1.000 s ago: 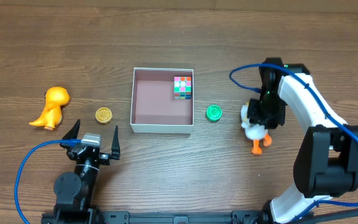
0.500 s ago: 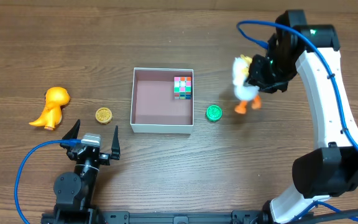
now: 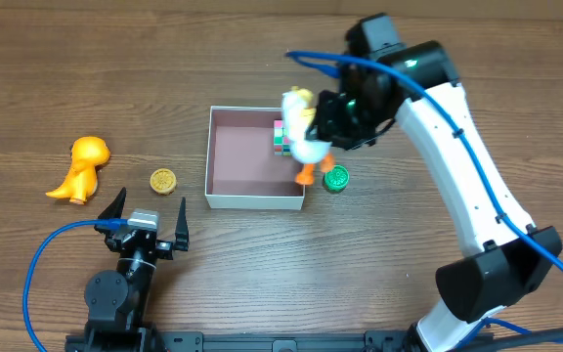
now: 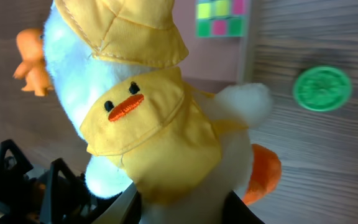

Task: Pack container
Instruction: 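Lift the duck plush and carry it into the box with the right gripper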

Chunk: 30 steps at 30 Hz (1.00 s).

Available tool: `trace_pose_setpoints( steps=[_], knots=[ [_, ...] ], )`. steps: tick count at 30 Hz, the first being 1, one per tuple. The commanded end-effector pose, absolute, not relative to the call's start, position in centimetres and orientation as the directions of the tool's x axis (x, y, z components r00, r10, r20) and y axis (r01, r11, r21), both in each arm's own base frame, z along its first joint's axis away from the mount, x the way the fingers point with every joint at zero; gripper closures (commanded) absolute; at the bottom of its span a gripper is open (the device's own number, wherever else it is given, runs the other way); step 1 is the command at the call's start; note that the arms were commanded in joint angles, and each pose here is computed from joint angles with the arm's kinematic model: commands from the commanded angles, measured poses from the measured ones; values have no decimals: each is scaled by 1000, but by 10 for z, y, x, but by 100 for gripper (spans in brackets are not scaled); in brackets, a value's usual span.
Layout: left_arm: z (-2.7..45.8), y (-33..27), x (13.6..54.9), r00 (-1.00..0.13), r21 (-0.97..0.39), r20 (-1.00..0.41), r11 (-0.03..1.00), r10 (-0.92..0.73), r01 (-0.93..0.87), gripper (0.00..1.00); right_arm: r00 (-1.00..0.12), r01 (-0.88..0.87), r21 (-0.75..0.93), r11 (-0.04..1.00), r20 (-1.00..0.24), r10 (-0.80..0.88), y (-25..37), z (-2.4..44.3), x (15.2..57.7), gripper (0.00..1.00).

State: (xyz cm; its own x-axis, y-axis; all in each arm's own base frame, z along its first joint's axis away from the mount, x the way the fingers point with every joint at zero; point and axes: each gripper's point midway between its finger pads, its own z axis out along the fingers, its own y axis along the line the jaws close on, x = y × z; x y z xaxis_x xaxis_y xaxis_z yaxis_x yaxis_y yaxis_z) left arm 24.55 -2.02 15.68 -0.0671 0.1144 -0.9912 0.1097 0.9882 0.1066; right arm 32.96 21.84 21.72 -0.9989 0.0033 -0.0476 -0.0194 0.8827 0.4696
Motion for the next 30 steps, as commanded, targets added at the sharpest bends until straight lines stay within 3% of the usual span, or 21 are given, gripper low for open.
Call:
trace_pose_setpoints(
  steps=[1,9,15,22,30],
  knots=[
    [156,-16,246,-63,123,-990,988,129,91,0,-995,-46,510,859,-96,4,236,238,327,71],
    [157,-16,246,-63,123,-990,988,129,91,0,-986,31,406,913,-136,93,250,210,331,71],
    [157,-16,246,-63,123,-990,988,129,91,0,-985,23,418,908,-145,92,263,193,333,71],
    [157,-16,246,-63,123,-990,988,129,91,0,-958,178,353,918,-152,244,248,171,343,72],
    [157,-16,246,-63,123,-990,988,129,91,0,-953,181,382,906,-160,258,254,161,349,71]
  ],
)
